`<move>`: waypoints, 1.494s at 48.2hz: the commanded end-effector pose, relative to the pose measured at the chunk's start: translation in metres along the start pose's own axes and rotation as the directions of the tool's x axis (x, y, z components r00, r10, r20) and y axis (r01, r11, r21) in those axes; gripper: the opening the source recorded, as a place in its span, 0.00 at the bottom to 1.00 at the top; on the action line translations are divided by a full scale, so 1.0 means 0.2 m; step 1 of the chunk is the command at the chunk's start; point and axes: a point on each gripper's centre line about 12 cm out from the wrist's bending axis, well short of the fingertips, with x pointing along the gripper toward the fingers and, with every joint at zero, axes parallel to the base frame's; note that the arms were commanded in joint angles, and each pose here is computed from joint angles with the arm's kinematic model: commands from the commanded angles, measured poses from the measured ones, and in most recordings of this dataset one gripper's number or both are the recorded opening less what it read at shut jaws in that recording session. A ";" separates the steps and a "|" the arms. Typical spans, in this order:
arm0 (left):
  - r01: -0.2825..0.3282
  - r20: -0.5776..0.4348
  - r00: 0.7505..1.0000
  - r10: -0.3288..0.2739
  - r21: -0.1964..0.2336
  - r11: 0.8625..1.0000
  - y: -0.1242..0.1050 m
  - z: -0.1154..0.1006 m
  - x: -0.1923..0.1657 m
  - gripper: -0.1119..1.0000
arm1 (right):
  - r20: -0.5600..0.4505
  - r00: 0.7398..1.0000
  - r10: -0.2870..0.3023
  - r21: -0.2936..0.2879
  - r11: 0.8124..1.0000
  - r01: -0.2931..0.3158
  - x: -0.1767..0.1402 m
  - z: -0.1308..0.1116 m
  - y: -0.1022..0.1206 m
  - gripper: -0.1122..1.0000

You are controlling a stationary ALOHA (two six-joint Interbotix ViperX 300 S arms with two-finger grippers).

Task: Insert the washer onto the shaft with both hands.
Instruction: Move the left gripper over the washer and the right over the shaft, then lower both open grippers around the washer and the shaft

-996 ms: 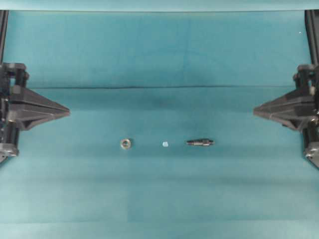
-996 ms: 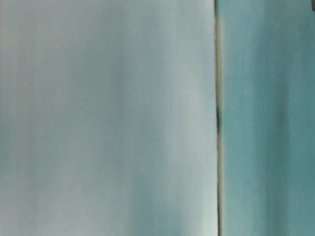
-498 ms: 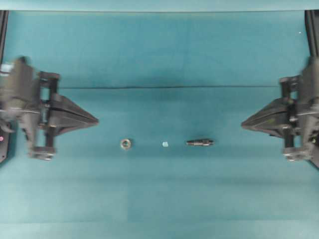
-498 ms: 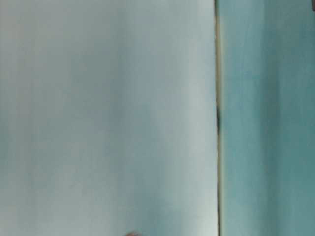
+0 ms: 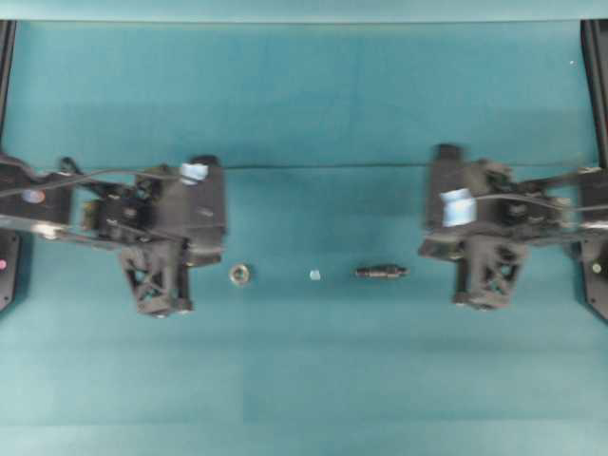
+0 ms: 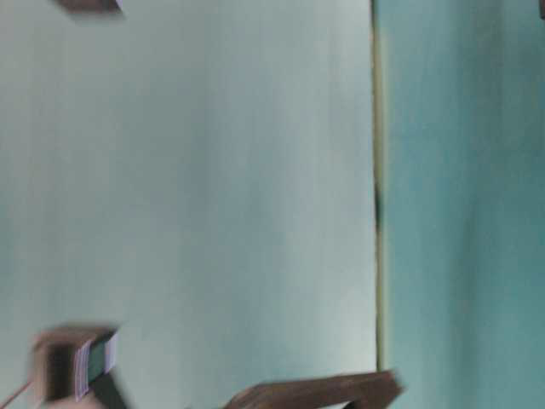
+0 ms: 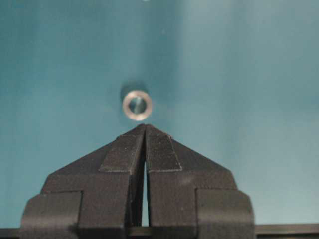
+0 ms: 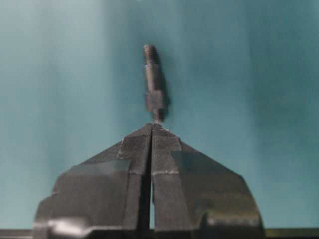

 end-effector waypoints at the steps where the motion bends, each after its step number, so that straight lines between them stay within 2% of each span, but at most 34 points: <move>1: 0.004 0.015 1.000 -0.004 0.011 1.000 -0.02 0.05 0.01 0.12 | -0.017 1.000 -0.003 -0.035 0.999 0.002 0.02 0.06 0.01 0.01; 6: 0.007 0.008 1.000 -0.008 0.038 0.999 -0.03 0.05 0.03 0.12 | -0.040 0.999 -0.005 -0.069 0.998 0.002 0.06 0.08 0.01 0.01; 10: 0.012 0.009 1.000 -0.013 0.079 0.997 -0.04 0.04 0.04 0.12 | -0.043 0.999 -0.006 -0.093 0.996 0.002 0.07 0.09 0.01 0.01; 17: 0.015 0.018 1.000 -0.018 0.140 0.990 -0.05 0.01 0.06 0.12 | -0.044 0.999 -0.007 -0.099 0.995 0.003 0.09 0.09 0.01 0.01; 25: 0.015 0.079 0.997 -0.026 0.142 0.990 -0.05 0.03 0.07 0.12 | -0.033 0.999 -0.006 -0.093 0.996 0.003 0.09 0.09 0.01 0.01; 34: 0.016 0.089 0.996 -0.029 0.136 0.991 -0.05 0.02 0.08 0.12 | -0.020 1.000 -0.004 -0.091 0.996 0.002 0.11 0.09 0.00 0.03; 41: 0.016 0.079 0.997 -0.027 0.138 0.990 -0.05 0.01 0.09 0.13 | -0.039 0.999 -0.009 -0.081 0.997 0.005 0.15 0.07 -0.01 0.13; 46: 0.016 0.067 0.997 -0.025 0.136 0.991 -0.05 0.00 0.12 0.30 | -0.060 0.998 -0.012 -0.074 0.997 0.008 0.18 0.06 -0.02 0.33; 55: 0.015 0.017 1.000 -0.017 0.136 0.991 -0.04 -0.04 0.20 0.80 | -0.091 0.996 -0.016 -0.075 0.997 0.009 0.22 0.04 -0.02 0.81; 58: 0.015 0.001 1.000 -0.015 0.139 0.990 -0.04 -0.05 0.22 0.93 | -0.094 0.995 -0.016 -0.075 0.997 0.009 0.23 0.04 -0.02 0.92; 60: 0.015 -0.008 1.000 -0.014 0.140 0.990 -0.04 -0.07 0.24 0.94 | -0.095 0.995 -0.016 -0.075 0.997 0.009 0.24 0.04 -0.02 0.91; 64: 0.015 -0.005 1.000 -0.015 0.145 0.989 -0.04 -0.07 0.26 0.90 | -0.091 0.996 -0.016 -0.075 0.997 0.009 0.24 0.04 -0.02 0.89; 72: 0.010 0.017 1.000 -0.013 0.141 0.990 -0.02 -0.06 0.31 0.91 | -0.094 0.995 -0.014 -0.080 0.997 0.006 0.27 0.03 -0.01 0.89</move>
